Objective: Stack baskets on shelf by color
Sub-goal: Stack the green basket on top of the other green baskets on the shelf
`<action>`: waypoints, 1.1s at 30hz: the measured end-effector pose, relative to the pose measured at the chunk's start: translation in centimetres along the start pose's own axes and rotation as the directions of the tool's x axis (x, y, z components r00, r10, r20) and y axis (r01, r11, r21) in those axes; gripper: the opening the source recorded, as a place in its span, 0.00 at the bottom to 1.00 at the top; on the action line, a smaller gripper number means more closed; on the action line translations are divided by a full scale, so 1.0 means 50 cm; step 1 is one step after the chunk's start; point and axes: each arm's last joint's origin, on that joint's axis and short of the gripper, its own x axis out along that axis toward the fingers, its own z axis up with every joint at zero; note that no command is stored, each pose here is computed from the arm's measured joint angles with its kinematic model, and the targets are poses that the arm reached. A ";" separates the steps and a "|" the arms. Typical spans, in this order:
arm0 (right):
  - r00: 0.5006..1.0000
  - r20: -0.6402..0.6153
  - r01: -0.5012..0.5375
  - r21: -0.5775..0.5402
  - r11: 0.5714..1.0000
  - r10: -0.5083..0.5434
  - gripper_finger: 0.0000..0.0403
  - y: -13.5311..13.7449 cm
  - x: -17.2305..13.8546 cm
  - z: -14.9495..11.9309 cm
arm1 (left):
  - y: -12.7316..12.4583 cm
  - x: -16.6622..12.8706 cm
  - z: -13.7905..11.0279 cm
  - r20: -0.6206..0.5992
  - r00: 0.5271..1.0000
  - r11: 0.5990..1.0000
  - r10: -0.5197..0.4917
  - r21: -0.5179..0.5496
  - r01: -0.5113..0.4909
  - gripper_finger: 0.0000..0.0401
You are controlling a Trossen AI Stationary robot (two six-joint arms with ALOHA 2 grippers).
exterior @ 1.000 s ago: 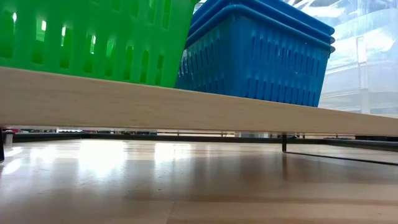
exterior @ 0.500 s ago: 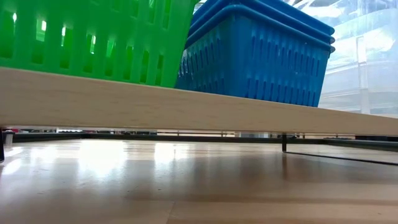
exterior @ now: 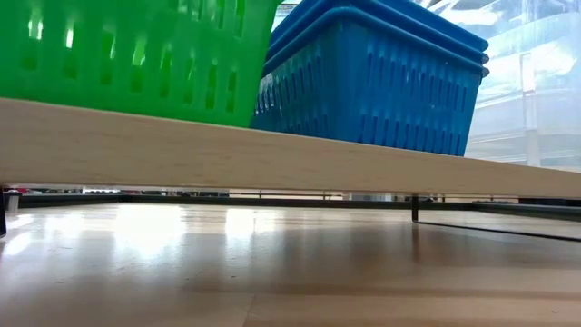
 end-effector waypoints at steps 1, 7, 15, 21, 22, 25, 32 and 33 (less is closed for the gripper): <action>1.000 0.000 0.000 0.000 1.000 0.000 0.26 0.000 0.000 0.000 | 0.001 0.005 0.001 0.008 1.000 1.000 -0.006 0.003 0.006 0.00; 1.000 -0.001 0.000 -0.001 1.000 0.000 0.26 0.000 0.000 0.000 | 0.001 -0.026 0.017 0.072 0.995 0.996 -0.071 -0.044 0.074 0.00; 1.000 0.000 -0.001 0.000 1.000 0.001 0.26 0.000 0.000 0.000 | -0.008 -0.159 -0.004 0.090 0.957 0.879 0.277 -0.426 -0.214 0.00; 1.000 0.000 0.000 -0.001 1.000 0.000 0.26 0.000 0.000 0.000 | -0.008 -0.166 -0.039 0.003 0.931 0.611 0.365 -0.755 -0.237 0.06; 1.000 0.000 0.000 0.000 1.000 0.000 0.26 0.000 0.000 0.000 | -0.010 -0.164 -0.037 0.026 0.942 0.602 0.334 -0.775 -0.192 0.06; 1.000 -0.001 0.001 -0.001 1.000 -0.001 0.26 0.000 0.000 0.000 | -0.012 -0.135 -0.050 -0.075 0.959 0.553 0.273 -0.804 -0.220 0.07; 1.000 -0.003 0.005 -0.005 1.000 -0.005 0.26 -0.001 0.000 -0.001 | -0.015 -0.052 -0.052 -0.136 0.981 0.527 0.139 -0.828 -0.190 0.05; 1.000 -0.003 0.006 -0.008 1.000 -0.006 0.26 -0.001 0.000 -0.001 | -0.015 -0.042 -0.051 -0.135 0.984 0.531 0.115 -0.829 -0.175 0.05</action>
